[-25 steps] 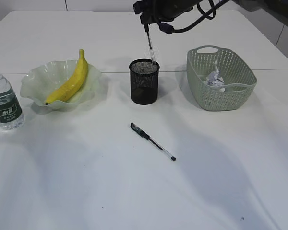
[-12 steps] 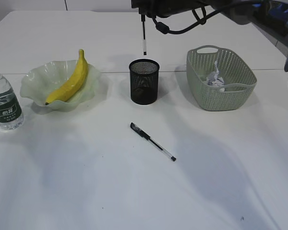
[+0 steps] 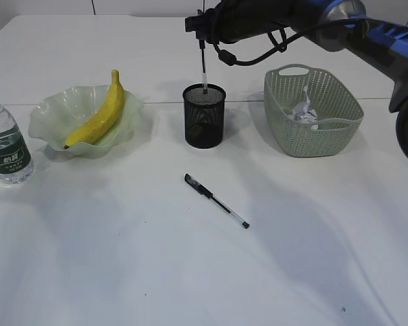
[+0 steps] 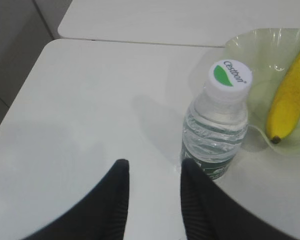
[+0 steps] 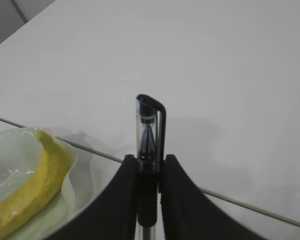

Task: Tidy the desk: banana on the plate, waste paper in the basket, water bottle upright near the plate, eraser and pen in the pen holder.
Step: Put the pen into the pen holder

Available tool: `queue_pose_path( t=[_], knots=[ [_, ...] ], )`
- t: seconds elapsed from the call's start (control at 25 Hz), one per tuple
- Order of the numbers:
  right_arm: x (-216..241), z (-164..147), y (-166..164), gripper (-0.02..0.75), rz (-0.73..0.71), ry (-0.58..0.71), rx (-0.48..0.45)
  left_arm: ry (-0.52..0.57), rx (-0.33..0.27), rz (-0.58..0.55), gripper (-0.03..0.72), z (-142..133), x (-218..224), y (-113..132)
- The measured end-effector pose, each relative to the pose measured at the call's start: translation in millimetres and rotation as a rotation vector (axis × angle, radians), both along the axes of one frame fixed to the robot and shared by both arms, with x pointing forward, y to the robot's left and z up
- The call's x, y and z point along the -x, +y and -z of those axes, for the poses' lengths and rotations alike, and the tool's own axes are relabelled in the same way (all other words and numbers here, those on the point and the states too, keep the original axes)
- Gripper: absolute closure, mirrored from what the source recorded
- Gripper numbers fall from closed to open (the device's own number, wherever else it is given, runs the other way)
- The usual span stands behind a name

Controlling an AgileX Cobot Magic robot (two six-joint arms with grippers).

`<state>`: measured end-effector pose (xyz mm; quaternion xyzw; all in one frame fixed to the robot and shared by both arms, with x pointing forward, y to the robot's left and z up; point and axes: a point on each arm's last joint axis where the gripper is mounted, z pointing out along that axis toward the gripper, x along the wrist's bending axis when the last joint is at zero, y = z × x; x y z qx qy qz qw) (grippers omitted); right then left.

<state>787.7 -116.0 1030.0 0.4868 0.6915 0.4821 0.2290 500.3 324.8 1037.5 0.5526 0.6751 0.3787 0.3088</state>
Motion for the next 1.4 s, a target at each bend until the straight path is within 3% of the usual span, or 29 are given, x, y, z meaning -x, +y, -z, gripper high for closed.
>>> queue_pose_path(
  t=[0.36,1.4],
  knots=[
    [-1,12,-1,0.643,-0.012,0.032,0.058,0.000,-0.001,0.000,0.452,0,0,0],
    [2,26,0,0.642,-0.040,0.111,0.084,0.000,-0.002,0.001,0.452,0,0,0]
  ],
)
